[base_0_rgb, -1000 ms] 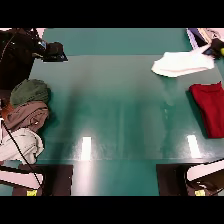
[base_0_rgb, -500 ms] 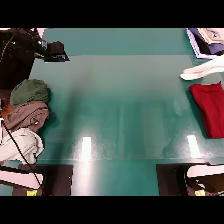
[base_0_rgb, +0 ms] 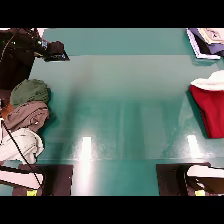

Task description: Fold the shirts.

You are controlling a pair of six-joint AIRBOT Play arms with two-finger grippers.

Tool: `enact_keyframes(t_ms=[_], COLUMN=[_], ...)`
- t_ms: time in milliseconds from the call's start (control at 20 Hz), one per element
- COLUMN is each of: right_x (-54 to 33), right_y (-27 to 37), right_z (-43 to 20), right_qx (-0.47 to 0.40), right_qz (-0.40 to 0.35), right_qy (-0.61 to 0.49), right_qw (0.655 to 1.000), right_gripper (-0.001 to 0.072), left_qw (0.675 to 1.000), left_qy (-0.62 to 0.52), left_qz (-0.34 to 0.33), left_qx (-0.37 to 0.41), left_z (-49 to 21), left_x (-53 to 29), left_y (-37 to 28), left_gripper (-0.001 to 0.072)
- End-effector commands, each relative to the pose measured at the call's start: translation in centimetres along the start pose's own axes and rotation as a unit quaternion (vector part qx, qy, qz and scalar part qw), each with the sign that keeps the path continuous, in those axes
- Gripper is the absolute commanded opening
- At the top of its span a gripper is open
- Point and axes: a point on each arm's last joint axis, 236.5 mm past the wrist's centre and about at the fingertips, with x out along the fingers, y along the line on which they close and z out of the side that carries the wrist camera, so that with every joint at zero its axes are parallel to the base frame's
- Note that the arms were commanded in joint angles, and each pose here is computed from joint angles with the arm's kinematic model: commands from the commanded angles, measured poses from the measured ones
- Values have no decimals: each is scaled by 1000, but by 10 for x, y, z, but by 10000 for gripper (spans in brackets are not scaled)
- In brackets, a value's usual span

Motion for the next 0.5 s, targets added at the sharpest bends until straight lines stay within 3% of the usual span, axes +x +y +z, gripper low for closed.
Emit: enact_keyframes(t_ms=[0,150,200,250,300,450], right_x=[-5,-4,-2,0,0,-5], right_y=[-65,-91,-93,-97,-102,-116], right_z=[-67,-105,-115,-124,-133,-151], right_qx=[55,67,69,70,70,79], right_qz=[-137,-190,-194,-200,-210,-245], right_qy=[112,160,173,184,195,214], right_qw=[983,966,963,960,955,942], right_gripper=[13,41,260,528,652,651], left_qw=[1000,1000,1000,1000,1000,1000], left_qy=[0,0,0,0,0,-1], left_qz=[0,0,0,-1,-1,-2], left_qx=[3,7,10,12,12,12], left_z=[0,0,0,0,0,0], left_x=[0,0,0,0,0,0], left_y=[0,0,0,0,-1,-1], left_gripper=[314,314,315,315,315,316])
